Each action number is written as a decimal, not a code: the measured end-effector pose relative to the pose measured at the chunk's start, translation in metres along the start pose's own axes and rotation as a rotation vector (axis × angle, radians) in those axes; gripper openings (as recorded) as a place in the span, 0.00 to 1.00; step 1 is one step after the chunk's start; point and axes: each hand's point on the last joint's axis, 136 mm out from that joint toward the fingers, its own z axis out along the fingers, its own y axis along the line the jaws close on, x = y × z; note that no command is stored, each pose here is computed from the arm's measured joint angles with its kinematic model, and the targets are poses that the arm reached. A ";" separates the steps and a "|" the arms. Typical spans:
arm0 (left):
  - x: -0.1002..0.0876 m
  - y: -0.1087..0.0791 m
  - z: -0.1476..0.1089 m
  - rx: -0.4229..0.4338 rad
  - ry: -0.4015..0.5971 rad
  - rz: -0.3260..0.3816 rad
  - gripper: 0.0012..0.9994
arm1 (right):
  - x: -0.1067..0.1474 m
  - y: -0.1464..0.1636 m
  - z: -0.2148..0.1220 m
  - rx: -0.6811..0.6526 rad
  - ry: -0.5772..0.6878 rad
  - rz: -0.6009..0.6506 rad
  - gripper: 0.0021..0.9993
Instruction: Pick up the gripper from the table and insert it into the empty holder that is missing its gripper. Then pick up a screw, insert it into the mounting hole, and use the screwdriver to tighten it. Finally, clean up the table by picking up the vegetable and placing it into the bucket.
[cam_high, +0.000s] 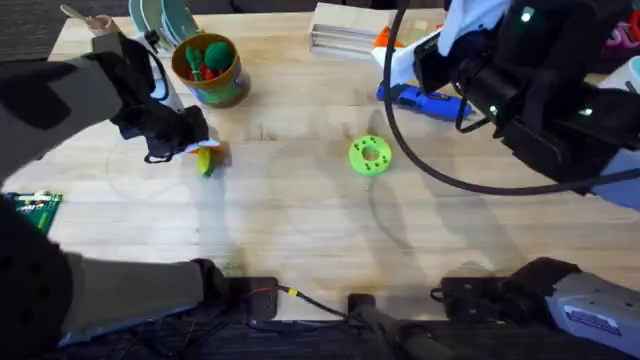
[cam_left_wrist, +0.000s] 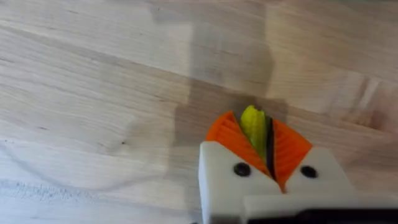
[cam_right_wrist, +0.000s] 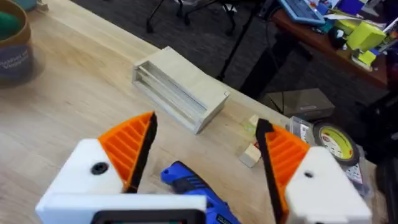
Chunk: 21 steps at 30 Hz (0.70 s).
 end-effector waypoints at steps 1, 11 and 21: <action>-0.001 -0.001 -0.005 0.004 -0.011 0.002 0.03 | 0.000 0.000 0.000 0.000 0.000 0.000 0.99; -0.064 -0.017 -0.091 0.035 -0.325 0.041 0.03 | 0.000 0.000 0.000 0.000 0.000 0.000 0.99; -0.144 -0.028 -0.137 0.108 -0.687 -0.052 0.03 | 0.000 0.000 0.000 0.000 0.000 0.000 0.99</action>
